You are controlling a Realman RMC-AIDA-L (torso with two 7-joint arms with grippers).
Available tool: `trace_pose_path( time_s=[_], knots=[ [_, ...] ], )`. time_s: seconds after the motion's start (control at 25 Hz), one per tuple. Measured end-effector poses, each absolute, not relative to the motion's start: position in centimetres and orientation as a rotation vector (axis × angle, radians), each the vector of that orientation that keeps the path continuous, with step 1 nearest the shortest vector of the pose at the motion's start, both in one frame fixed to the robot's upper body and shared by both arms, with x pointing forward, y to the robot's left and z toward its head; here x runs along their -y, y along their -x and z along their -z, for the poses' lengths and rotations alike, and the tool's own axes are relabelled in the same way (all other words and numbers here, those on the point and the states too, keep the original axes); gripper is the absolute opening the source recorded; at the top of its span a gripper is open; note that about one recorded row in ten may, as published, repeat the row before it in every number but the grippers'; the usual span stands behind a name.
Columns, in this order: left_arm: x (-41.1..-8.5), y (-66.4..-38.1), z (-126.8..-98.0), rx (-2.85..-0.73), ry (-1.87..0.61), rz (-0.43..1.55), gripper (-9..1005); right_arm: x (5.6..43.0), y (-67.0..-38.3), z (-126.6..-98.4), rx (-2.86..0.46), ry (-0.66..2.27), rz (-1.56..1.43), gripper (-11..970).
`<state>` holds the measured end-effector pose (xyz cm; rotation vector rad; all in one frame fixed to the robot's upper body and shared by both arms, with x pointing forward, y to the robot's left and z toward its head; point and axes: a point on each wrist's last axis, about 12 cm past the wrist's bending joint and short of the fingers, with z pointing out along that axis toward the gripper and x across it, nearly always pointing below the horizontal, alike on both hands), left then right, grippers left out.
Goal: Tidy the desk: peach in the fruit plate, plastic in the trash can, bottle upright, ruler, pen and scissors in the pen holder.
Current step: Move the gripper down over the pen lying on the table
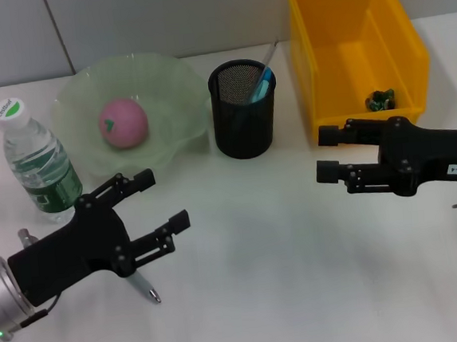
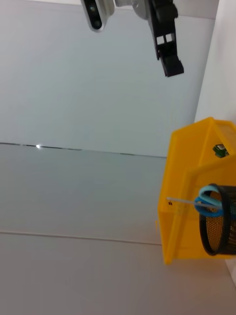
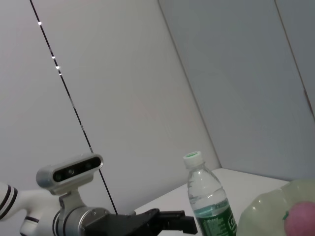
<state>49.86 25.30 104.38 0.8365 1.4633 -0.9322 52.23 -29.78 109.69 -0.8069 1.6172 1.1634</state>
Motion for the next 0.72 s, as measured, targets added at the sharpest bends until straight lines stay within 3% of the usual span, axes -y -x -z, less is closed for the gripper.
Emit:
trace_pose_path(
  time_s=[0.4,0.72],
  knots=[
    [-26.8,-50.8,-106.2,-1.522,-0.81,1.031,813,29.6,-52.1,-109.1,-1.662,0.846,-1.152,724],
    [-25.9,-52.5,-108.6,-1.577,-0.99,1.135,813,29.4,-52.1,-108.9,-1.677,0.858,-1.15,723]
  ],
)
